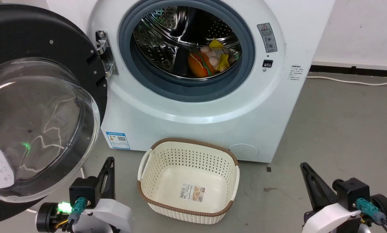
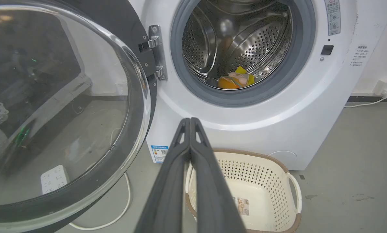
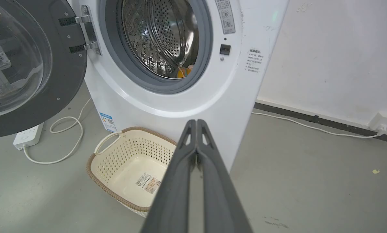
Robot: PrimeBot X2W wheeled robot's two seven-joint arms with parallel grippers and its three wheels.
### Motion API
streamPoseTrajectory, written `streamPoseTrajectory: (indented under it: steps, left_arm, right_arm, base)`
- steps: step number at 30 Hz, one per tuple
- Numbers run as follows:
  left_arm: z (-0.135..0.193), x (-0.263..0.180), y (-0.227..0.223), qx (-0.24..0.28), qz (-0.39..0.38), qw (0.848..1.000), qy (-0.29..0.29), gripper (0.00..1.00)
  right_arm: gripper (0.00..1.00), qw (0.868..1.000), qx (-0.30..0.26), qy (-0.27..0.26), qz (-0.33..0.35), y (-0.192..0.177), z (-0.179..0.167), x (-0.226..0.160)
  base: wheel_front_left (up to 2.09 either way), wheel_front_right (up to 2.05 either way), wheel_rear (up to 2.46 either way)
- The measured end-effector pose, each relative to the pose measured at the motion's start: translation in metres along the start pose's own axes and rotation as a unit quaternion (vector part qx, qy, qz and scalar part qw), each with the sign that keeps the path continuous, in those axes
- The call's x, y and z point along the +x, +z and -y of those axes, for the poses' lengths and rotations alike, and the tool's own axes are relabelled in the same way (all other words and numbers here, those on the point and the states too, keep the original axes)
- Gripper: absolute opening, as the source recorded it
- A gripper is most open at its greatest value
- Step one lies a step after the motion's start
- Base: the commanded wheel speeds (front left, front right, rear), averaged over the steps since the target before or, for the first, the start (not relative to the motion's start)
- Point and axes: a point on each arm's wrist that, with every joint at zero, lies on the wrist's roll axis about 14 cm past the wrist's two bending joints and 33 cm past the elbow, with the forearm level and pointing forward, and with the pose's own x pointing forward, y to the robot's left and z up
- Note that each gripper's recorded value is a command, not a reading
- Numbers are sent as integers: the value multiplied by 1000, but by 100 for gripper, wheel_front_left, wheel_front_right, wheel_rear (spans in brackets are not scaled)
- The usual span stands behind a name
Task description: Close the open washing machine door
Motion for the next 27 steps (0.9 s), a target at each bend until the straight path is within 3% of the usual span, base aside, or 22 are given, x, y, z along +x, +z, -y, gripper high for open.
streamPoseTrajectory:
  steps: [27]
  left_arm:
    - [0,0,0,0,0,1000,0,0]
  right_arm:
    - [0,1000,0,0,0,0,0,0]
  base:
    - [0,0,0]
